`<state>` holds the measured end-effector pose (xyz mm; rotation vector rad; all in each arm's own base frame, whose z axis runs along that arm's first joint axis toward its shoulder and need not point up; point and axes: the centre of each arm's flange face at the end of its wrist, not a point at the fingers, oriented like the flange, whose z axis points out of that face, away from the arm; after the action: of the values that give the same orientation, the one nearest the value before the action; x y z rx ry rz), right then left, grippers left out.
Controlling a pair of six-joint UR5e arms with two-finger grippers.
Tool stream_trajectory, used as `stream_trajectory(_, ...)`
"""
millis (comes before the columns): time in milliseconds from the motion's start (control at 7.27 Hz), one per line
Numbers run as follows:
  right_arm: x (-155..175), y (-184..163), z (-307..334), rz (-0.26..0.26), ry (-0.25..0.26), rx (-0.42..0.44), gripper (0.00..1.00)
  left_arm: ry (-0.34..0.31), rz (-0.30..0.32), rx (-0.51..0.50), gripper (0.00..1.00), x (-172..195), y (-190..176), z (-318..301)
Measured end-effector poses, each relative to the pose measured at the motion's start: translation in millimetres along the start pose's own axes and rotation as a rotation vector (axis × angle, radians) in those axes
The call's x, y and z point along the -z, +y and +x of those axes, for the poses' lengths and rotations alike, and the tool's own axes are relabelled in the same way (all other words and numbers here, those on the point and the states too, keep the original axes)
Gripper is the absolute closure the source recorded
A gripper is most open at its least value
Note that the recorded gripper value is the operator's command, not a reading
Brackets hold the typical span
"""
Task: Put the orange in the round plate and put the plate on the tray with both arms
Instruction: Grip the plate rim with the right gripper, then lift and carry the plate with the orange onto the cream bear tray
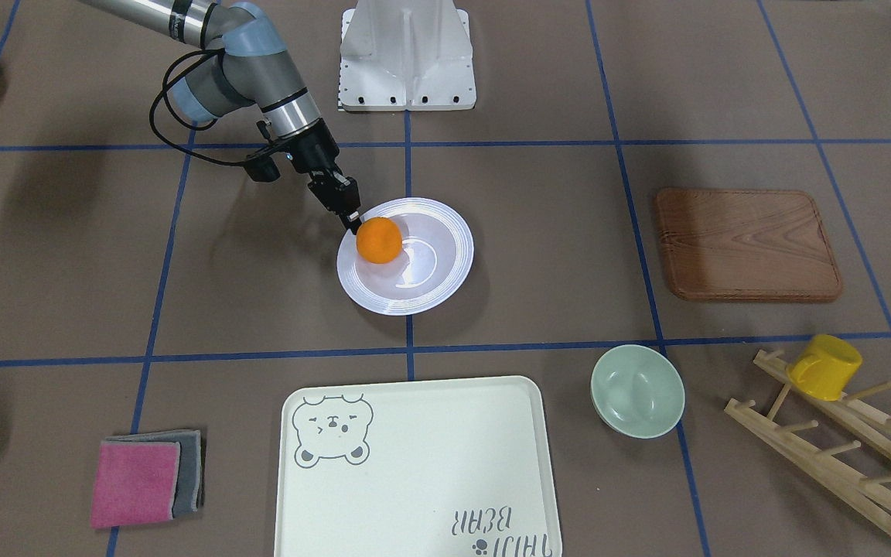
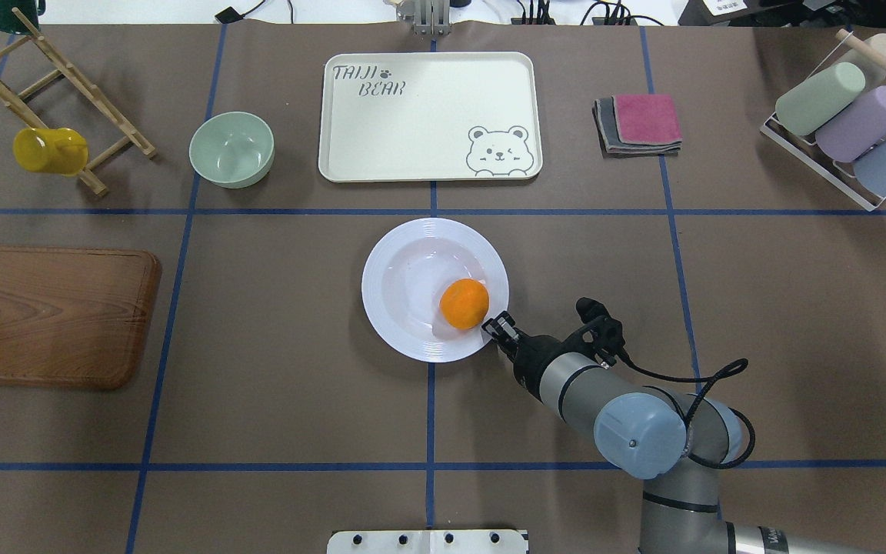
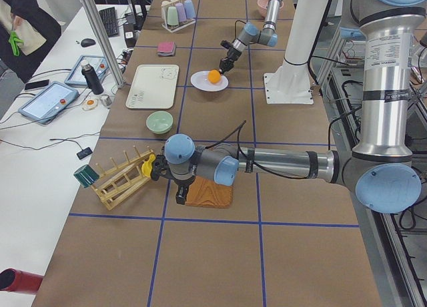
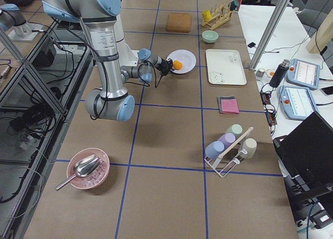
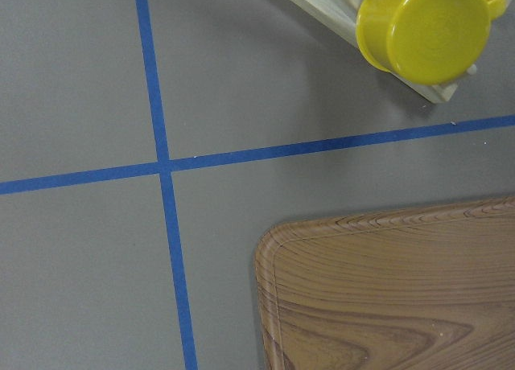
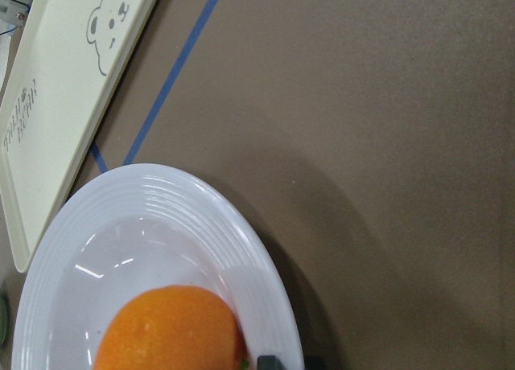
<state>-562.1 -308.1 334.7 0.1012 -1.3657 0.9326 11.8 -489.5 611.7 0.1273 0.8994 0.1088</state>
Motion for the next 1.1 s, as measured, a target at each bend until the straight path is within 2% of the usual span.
stream_trajectory(550, 9.4, -12.7, -17.1, -0.037, -0.095, -0.045, 1.00, -0.004, 0.001, -0.001, 0.01, -0.2, 0.2, -0.7)
stream_trajectory(688, 12.0, -17.9, -15.1, -0.044, -0.129, -0.062, 1.00, -0.004, 0.001, -0.002, 0.01, -0.1, 0.1, -0.6)
stream_trajectory(1100, 5.1, -38.4, 12.0, -0.022, -0.259, -0.104, 1.00, -0.004, 0.003, -0.004, 0.01, 0.7, -0.1, 0.4)
